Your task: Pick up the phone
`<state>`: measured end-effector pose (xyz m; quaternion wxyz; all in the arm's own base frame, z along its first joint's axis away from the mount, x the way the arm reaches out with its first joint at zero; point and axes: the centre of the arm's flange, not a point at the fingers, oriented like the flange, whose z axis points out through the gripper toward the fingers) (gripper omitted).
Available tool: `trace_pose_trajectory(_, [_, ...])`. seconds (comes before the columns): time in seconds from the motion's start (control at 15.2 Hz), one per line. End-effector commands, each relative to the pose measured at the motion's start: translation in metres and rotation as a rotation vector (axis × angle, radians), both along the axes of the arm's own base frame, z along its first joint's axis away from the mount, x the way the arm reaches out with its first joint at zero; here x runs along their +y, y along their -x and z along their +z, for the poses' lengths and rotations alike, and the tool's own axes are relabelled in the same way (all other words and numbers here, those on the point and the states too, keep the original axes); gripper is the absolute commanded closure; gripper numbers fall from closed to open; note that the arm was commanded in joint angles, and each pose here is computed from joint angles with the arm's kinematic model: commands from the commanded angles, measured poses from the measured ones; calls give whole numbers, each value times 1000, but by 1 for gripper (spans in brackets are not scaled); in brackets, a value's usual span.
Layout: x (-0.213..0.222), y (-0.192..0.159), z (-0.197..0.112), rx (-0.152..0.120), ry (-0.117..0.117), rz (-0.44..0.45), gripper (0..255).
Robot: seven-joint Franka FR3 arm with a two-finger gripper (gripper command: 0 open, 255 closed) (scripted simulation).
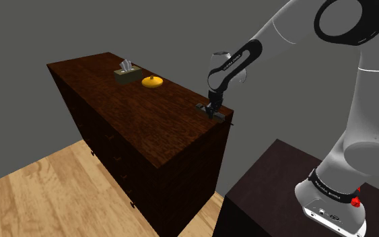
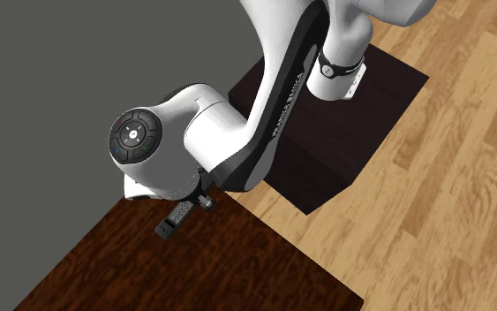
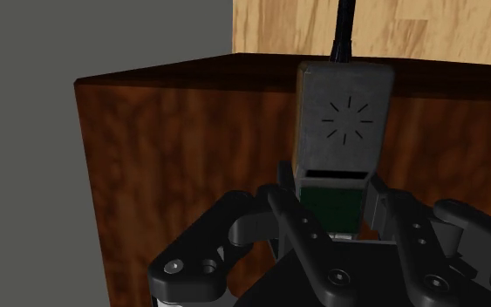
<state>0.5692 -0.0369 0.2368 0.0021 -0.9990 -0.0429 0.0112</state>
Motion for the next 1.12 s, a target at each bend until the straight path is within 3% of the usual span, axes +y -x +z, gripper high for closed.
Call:
trace_pose_trajectory(0.0, [0, 0, 0, 0, 0, 0, 255])
trace_pose_trajectory(0.46, [0, 0, -2, 0, 0, 0, 255])
trace_pose_trajectory(1.06, [0, 0, 46, 0, 0, 0, 255])
